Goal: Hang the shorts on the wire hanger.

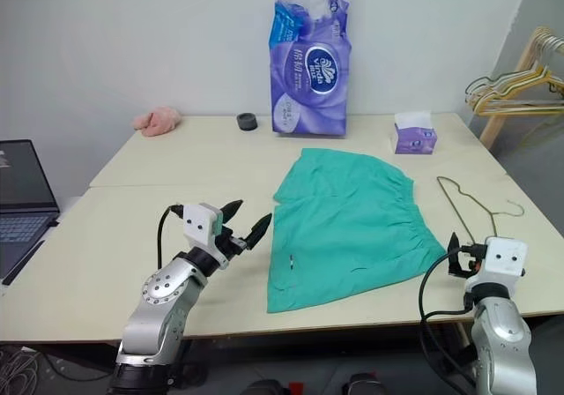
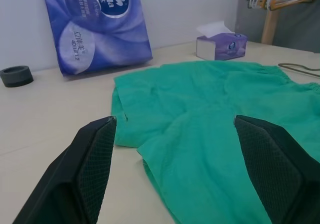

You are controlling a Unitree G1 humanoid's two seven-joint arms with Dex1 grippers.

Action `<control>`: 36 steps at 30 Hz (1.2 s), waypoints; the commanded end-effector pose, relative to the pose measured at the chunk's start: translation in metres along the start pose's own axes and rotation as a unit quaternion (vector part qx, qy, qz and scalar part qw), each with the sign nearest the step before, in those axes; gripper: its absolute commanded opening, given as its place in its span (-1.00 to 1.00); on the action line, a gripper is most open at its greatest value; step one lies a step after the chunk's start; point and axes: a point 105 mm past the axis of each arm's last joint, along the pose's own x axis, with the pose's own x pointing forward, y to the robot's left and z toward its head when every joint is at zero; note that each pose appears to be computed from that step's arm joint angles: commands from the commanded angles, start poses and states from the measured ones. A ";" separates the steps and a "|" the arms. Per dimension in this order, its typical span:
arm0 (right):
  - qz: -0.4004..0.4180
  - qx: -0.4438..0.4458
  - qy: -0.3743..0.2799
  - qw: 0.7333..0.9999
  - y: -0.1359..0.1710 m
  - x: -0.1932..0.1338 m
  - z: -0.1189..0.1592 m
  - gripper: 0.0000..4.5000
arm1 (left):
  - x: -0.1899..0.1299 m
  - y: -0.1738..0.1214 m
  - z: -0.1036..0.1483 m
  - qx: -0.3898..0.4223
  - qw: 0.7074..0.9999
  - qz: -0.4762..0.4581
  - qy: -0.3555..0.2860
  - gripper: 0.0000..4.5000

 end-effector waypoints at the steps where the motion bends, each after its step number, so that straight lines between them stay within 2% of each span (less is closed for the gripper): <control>1: 0.006 -0.011 -0.034 0.999 0.001 0.000 0.017 0.99 | 0.001 0.000 0.012 0.010 1.000 -0.006 -0.022 0.77; 14: 0.036 -0.027 -0.048 0.998 0.013 0.003 0.025 0.99 | -0.003 0.008 0.008 0.010 1.000 0.020 -0.013 0.77; 24: 0.042 -0.033 -0.038 0.998 0.016 0.003 0.026 0.99 | -0.001 0.000 0.007 0.017 1.000 -0.003 -0.005 0.77; 26: 0.116 -0.053 -0.040 0.991 0.030 -0.005 0.030 0.99 | -0.005 -0.015 0.000 0.024 0.997 -0.066 0.026 0.77; 29: 0.236 -0.112 -0.034 0.965 0.048 -0.024 0.034 1.00 | -0.017 -0.039 -0.011 0.035 0.981 -0.178 0.074 0.99; 33: 0.325 -0.147 -0.017 0.934 0.054 -0.041 0.039 1.00 | -0.031 -0.055 -0.014 0.044 0.948 -0.294 0.118 0.99; 36: 0.415 -0.179 0.010 0.892 0.064 -0.061 0.042 1.00 | -0.038 -0.062 -0.016 0.053 0.915 -0.368 0.158 0.99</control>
